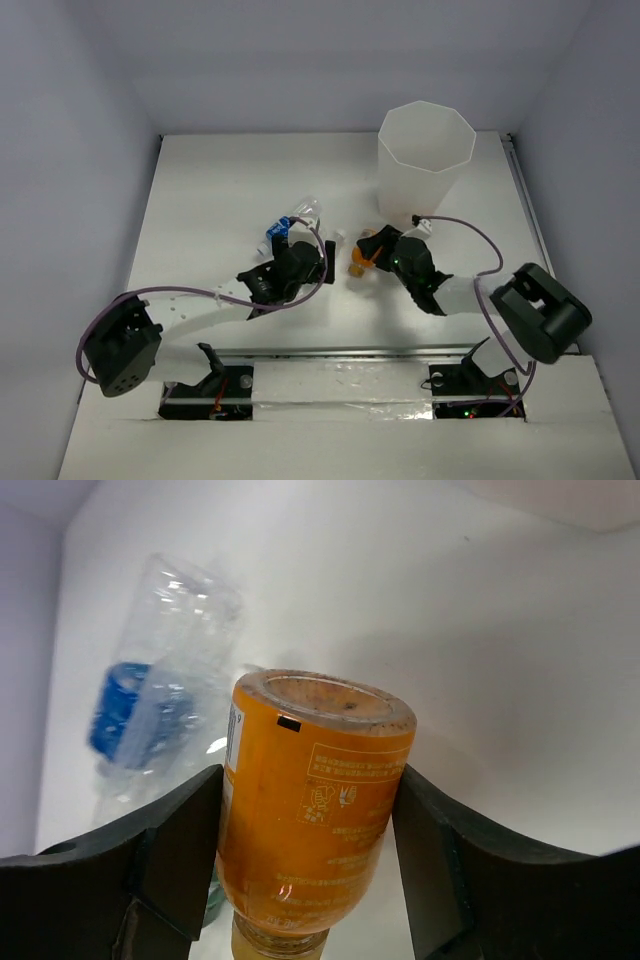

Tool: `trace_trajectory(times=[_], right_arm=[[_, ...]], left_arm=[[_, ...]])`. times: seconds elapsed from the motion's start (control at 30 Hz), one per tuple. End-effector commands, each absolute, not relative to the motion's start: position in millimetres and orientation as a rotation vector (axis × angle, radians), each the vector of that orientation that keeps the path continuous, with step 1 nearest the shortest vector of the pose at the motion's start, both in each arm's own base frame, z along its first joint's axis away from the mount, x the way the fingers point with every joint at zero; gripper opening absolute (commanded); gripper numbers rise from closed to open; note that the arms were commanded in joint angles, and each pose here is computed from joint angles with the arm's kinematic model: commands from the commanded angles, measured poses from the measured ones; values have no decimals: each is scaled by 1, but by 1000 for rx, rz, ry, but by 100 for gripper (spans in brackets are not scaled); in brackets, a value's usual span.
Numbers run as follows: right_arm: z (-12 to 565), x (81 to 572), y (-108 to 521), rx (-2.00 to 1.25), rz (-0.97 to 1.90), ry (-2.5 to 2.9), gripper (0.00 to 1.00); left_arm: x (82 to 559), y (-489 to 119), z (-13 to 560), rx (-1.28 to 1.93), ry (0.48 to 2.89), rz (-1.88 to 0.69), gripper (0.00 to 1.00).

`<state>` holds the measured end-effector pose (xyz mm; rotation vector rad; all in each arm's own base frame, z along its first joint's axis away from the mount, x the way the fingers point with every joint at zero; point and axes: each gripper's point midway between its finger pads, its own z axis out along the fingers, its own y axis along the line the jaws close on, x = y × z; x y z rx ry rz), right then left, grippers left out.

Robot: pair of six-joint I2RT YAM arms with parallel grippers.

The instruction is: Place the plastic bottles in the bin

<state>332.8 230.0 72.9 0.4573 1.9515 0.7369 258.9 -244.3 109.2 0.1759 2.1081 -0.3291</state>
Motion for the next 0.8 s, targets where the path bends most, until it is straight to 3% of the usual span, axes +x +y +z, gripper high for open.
trace_trajectory(times=[0.0, 0.43, 0.6, 0.77], right_arm=[[128, 326, 226, 454, 787, 1802, 48], [333, 259, 169, 346, 842, 1399, 48], [389, 261, 162, 308, 790, 1318, 48], [428, 279, 128, 344, 509, 1256, 46]], left_arm=[[262, -245, 109, 178, 2101, -307, 91], [275, -268, 108, 230, 2081, -298, 88], [281, -268, 108, 226, 2071, -267, 88], [282, -269, 101, 236, 2070, -234, 88]])
